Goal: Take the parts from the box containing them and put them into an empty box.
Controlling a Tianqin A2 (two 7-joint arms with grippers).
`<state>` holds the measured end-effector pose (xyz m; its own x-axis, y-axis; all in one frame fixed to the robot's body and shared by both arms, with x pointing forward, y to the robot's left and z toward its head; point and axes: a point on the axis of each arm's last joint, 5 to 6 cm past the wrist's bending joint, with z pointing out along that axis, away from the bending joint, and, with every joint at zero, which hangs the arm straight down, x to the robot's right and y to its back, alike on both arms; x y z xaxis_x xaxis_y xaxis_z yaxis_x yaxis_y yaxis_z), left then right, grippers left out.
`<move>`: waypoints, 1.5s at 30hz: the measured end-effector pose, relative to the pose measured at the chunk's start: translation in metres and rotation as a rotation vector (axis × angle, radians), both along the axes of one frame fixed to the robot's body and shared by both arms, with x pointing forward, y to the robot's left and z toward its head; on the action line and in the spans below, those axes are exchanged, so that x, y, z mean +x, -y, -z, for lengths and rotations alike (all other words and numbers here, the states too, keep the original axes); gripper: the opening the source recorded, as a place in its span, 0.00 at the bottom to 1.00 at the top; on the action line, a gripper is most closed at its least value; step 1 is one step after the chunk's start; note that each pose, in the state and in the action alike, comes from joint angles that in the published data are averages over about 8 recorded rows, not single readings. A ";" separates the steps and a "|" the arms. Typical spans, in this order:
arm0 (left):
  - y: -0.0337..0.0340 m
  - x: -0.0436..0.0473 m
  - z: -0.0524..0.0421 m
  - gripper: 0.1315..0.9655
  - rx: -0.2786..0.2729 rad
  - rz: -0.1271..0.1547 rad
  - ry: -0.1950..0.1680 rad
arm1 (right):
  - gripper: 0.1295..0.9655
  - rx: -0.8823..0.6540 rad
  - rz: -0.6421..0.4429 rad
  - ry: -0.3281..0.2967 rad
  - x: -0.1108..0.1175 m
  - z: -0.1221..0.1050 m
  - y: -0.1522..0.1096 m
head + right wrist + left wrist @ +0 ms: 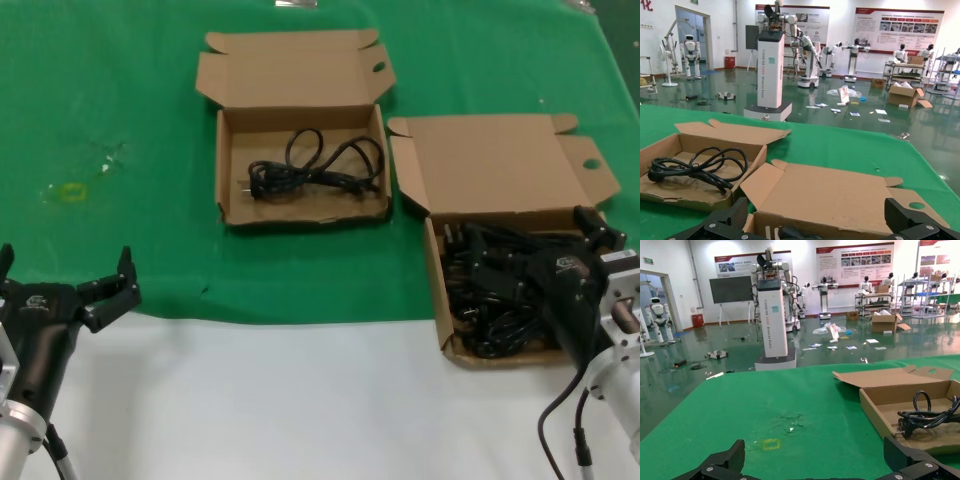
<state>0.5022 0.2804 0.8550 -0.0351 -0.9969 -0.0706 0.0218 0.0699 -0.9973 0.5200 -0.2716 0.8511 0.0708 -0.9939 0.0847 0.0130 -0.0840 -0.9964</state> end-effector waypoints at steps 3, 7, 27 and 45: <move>0.0000 0.0000 0.0000 1.00 0.000 0.000 0.000 | 1.00 0.000 0.000 0.000 0.000 0.000 0.000; 0.0000 0.0000 0.0000 1.00 0.000 0.000 0.000 | 1.00 0.000 0.000 0.000 0.000 0.000 0.000; 0.0000 0.0000 0.0000 1.00 0.000 0.000 0.000 | 1.00 0.000 0.000 0.000 0.000 0.000 0.000; 0.0000 0.0000 0.0000 1.00 0.000 0.000 0.000 | 1.00 0.000 0.000 0.000 0.000 0.000 0.000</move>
<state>0.5022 0.2804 0.8550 -0.0351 -0.9969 -0.0706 0.0218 0.0699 -0.9973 0.5200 -0.2716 0.8511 0.0708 -0.9939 0.0847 0.0130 -0.0840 -0.9964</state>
